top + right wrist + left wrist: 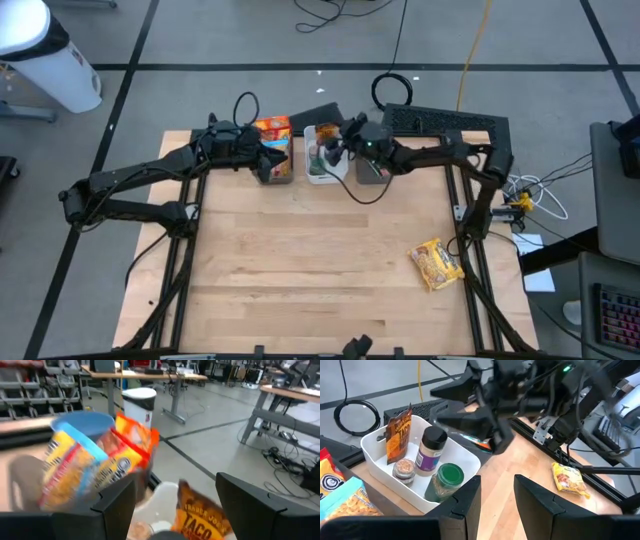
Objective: Pick & Place Food Item
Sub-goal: Put the yellow noodle pack into the left black bin
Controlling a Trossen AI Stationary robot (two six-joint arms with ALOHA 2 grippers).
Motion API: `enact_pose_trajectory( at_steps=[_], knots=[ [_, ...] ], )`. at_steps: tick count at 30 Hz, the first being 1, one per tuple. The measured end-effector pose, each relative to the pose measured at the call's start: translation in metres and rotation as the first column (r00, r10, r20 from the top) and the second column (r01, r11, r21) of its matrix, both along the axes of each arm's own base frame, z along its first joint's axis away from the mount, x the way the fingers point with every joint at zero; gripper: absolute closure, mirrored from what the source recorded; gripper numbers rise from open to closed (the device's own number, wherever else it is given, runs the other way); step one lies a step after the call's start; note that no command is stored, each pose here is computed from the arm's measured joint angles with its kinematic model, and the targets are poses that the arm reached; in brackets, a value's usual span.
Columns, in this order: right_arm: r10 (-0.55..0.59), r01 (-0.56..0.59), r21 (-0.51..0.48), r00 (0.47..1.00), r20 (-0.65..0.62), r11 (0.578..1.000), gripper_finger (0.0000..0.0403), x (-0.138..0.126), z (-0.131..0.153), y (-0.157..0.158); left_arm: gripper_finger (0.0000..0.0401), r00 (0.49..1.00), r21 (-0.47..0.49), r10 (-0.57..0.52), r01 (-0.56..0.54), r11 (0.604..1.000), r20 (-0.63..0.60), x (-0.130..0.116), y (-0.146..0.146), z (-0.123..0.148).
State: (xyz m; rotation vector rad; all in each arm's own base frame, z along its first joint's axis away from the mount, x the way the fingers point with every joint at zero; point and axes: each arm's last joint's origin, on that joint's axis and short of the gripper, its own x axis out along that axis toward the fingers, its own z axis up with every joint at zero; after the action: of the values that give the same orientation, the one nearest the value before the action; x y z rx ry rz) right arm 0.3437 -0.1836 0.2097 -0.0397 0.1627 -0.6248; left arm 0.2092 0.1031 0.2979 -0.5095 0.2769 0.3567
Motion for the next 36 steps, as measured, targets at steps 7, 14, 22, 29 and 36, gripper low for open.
enact_pose_trajectory(
  at_steps=[7,14,22,29,36],
  knots=[
    [0.036,-0.029,-0.061,0.992,0.118,0.998,0.0138,-0.013,0.054,0.021,0.0279,0.995,0.060,-0.084,0.081,0.995,0.056,-0.003,-0.003,0.010],
    [0.077,-0.060,-0.063,0.945,0.318,0.996,0.0138,-0.035,0.109,0.045,0.0279,0.990,0.135,-0.108,0.095,0.986,0.091,-0.015,-0.009,0.022],
    [0.096,-0.145,0.038,0.809,0.580,0.989,0.0138,-0.054,0.146,0.064,0.0279,0.985,0.200,-0.115,0.088,0.976,0.127,-0.021,-0.012,0.031],
    [0.093,-0.270,0.150,0.714,0.694,0.951,0.0138,-0.055,0.152,0.070,0.0279,0.972,0.176,-0.102,0.064,0.982,0.211,-0.019,-0.011,0.038],
    [0.288,-0.485,0.130,0.690,0.664,0.865,0.0138,-0.053,0.155,0.088,0.0279,0.923,0.074,-0.284,0.274,0.959,0.260,-0.021,-0.019,0.040]
  ],
)
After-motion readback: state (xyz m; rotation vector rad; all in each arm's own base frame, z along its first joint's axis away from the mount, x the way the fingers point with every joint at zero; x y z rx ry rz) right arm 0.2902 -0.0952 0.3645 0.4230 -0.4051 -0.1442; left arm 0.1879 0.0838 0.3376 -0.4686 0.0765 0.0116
